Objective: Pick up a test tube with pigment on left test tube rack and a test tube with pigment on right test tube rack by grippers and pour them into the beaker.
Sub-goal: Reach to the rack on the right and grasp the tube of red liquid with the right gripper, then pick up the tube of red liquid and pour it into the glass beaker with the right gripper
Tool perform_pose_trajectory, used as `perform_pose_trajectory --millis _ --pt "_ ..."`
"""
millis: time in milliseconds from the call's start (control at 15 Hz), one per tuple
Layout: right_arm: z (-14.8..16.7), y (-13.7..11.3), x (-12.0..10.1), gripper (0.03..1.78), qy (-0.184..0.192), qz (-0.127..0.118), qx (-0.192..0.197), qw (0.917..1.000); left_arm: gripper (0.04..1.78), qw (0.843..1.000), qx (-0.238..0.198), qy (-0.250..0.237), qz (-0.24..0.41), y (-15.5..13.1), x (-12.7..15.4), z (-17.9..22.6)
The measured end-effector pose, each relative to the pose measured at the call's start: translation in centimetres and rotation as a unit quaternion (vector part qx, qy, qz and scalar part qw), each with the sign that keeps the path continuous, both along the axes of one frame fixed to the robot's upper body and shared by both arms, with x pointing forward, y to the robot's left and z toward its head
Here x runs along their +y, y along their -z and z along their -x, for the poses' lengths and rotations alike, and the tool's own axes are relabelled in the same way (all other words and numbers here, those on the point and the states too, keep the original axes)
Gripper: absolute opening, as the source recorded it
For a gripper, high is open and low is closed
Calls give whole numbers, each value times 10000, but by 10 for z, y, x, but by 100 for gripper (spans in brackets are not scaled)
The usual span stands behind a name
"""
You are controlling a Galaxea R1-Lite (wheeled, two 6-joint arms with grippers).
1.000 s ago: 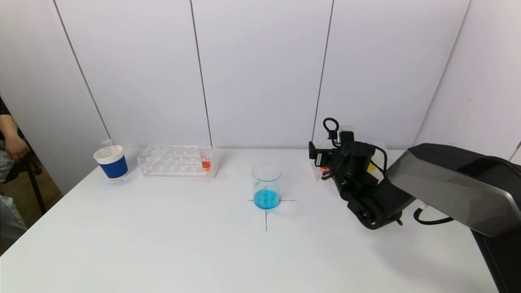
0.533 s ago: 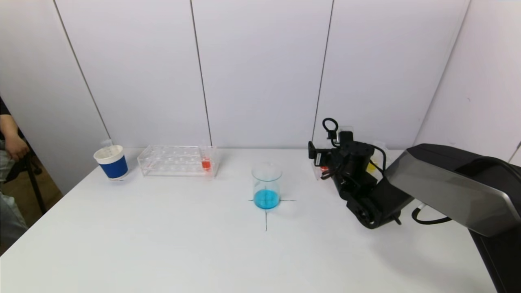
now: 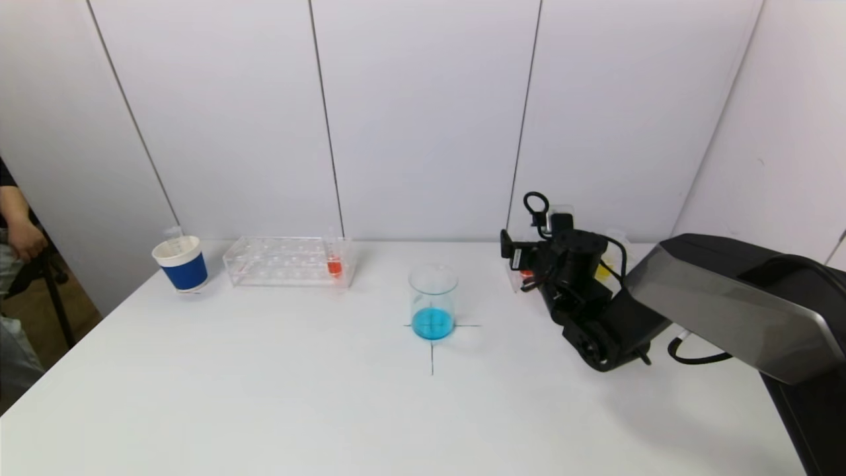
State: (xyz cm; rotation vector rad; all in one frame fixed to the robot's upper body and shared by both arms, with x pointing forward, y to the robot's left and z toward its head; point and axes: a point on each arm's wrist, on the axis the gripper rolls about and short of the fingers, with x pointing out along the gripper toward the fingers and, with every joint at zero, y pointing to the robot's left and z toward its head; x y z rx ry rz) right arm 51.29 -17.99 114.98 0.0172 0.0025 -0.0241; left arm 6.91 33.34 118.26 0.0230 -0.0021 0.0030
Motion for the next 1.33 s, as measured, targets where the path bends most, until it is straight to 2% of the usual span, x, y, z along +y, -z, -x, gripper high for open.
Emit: perform_pose_trajectory --millis 133,267,400,600,667,733,1333 --pt "0 0 0 170 -1 1 0 10000 176 10000 0 2 2 0 0 0" --pt "0 1 0 153 0 3 7 10000 176 10000 0 2 0 0 0 0" --pt "0 1 0 126 0 5 14 10000 176 10000 0 2 0 0 0 0" --pt "0 3 0 70 2 13 31 10000 176 10000 0 2 0 0 0 0" --pt "0 3 -1 56 2 12 32 10000 176 10000 0 3 2 0 0 0" --pt "0 3 -1 49 4 12 36 10000 176 10000 0 2 2 0 0 0" --pt "0 3 -1 47 9 17 43 10000 176 10000 0 0 0 0 0 0"
